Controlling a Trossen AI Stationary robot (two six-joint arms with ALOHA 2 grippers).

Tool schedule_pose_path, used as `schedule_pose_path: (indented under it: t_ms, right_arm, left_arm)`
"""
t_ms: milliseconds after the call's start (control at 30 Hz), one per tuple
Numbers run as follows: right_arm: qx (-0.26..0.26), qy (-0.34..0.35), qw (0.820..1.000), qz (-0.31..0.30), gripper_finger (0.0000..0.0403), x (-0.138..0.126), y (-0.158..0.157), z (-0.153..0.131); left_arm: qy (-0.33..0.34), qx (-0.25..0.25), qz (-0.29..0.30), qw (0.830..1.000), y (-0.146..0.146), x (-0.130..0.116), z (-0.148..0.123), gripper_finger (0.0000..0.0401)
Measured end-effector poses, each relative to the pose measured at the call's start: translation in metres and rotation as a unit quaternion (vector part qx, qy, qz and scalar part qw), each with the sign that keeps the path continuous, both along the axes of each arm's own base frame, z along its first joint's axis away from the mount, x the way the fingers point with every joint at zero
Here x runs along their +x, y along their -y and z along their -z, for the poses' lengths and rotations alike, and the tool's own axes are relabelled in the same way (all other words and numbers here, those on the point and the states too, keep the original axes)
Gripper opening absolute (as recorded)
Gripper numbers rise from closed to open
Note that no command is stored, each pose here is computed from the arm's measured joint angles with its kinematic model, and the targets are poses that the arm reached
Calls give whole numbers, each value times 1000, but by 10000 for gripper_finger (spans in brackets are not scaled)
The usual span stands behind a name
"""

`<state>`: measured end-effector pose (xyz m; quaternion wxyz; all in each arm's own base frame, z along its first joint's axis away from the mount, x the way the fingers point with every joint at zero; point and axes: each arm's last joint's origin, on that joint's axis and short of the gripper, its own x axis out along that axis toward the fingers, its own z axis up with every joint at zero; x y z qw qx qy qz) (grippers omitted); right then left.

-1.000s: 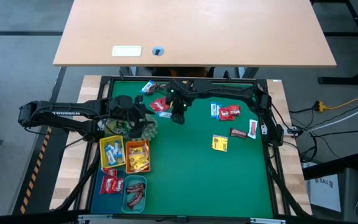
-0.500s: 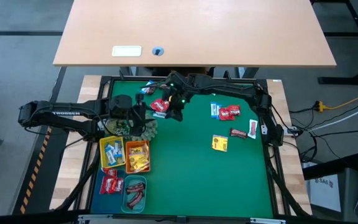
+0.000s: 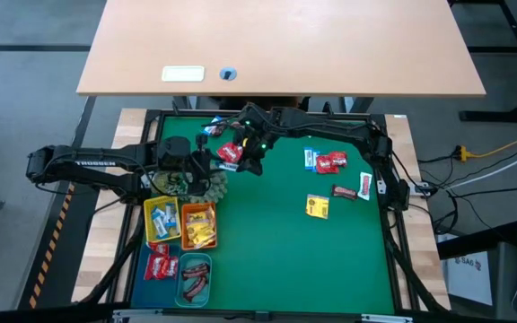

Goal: Sort candy
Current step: Put the white chocolate into the yellow basket

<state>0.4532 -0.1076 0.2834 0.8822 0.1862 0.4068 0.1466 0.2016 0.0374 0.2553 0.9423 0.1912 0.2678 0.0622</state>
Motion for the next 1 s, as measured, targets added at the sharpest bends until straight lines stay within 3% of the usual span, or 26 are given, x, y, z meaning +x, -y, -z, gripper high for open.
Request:
schedule_pose_path:
  t_ms: [400, 600, 800, 1000]
  right_arm:
    - [-1, 1, 1000, 0, 119, 0, 0, 0]
    - [-5, 1, 1000, 3, 173, 0, 0, -1]
    - [-31, -19, 999, 27, 237, -2, 3, 2]
    - [-22, -72, 997, 34, 254, -11, 7, 7]
  left_arm:
    - [0, -2, -1, 1000, 0, 0, 0, 54]
    - [1, -7, -4, 1000, 0, 0, 0, 52]
    - [5, -74, -39, 996, 1, -3, 2, 52]
    - [-38, -169, -66, 983, 6, -21, 1, 52]
